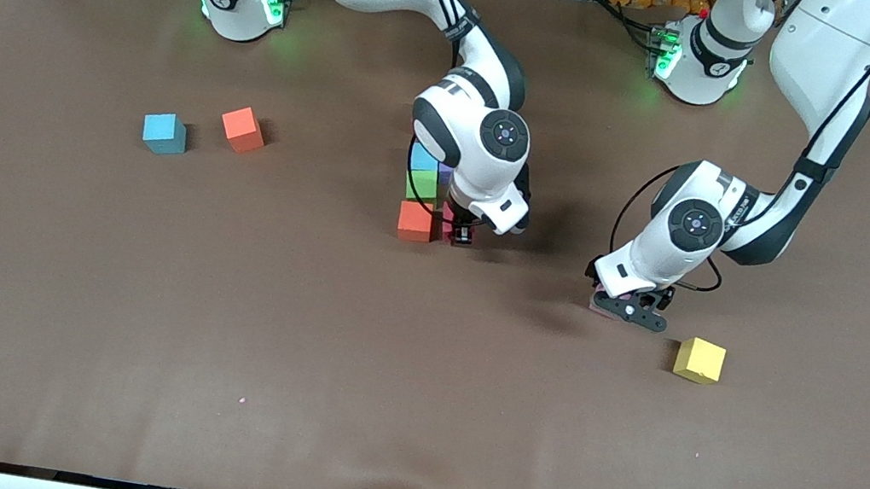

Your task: Form number 2 with 11 blocks

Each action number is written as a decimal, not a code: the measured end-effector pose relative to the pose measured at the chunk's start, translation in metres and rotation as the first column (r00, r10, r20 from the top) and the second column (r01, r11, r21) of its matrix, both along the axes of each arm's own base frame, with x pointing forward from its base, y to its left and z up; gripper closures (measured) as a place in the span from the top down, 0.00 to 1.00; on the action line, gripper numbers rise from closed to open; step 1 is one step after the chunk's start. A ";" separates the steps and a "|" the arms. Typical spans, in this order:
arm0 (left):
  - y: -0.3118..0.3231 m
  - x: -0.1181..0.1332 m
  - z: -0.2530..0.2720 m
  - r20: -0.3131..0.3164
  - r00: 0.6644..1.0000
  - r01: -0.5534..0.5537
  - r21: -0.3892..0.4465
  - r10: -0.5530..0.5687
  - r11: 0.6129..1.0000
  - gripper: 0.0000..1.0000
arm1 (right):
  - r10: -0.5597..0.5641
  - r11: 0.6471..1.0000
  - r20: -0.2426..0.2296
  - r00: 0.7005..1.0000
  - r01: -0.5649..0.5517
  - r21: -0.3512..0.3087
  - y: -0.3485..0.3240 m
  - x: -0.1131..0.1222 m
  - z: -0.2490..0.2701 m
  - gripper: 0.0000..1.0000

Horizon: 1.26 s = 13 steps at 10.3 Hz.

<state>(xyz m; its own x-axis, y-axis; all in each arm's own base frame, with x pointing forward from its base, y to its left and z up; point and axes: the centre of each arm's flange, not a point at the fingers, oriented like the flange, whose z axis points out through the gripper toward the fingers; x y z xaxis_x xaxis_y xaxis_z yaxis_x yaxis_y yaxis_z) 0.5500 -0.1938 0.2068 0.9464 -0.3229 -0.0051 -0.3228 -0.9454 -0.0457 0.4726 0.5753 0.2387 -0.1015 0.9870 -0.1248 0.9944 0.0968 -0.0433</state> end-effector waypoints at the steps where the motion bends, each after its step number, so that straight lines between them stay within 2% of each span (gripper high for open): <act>1: 0.000 0.001 -0.003 -0.002 1.000 0.000 -0.001 0.000 1.000 1.00 | 0.007 1.000 -0.004 1.000 -0.007 -0.005 0.003 -0.005 -0.005 0.61; 3: -0.001 0.003 -0.006 -0.004 1.000 -0.001 -0.004 0.001 1.000 1.00 | 0.013 1.000 -0.012 1.000 -0.013 -0.017 0.005 -0.009 -0.015 0.61; 5: -0.001 0.004 -0.009 -0.007 1.000 -0.002 -0.004 0.001 1.000 0.92 | 0.012 1.000 -0.018 1.000 -0.012 -0.026 0.002 -0.010 -0.021 0.61; 6: -0.001 0.004 -0.009 -0.008 1.000 -0.002 -0.005 0.002 1.000 0.79 | 0.011 1.000 -0.020 1.000 -0.011 -0.029 0.001 -0.010 -0.024 0.61; 7: -0.001 0.005 -0.009 -0.006 1.000 -0.002 -0.005 0.002 1.000 0.77 | 0.010 0.999 -0.020 1.000 -0.011 -0.030 0.000 -0.010 -0.027 0.61; 8: -0.002 0.005 -0.009 -0.005 1.000 -0.002 -0.006 0.002 1.000 0.70 | 0.008 0.999 -0.021 1.000 -0.009 -0.032 -0.001 -0.010 -0.029 0.61; 13: -0.003 0.008 -0.007 0.010 1.000 -0.019 -0.014 0.019 1.000 0.63 | -0.018 0.999 -0.023 1.000 0.017 -0.033 -0.009 -0.007 -0.039 0.61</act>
<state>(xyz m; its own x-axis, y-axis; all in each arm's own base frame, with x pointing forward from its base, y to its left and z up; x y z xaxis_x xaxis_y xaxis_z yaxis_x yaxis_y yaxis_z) 0.5581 -0.1967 0.2000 0.9523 -0.3052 0.0088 -0.3047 -0.9518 -0.0352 0.4657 0.5658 0.2001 -0.0875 0.9841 -0.1546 0.9946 0.0776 -0.0689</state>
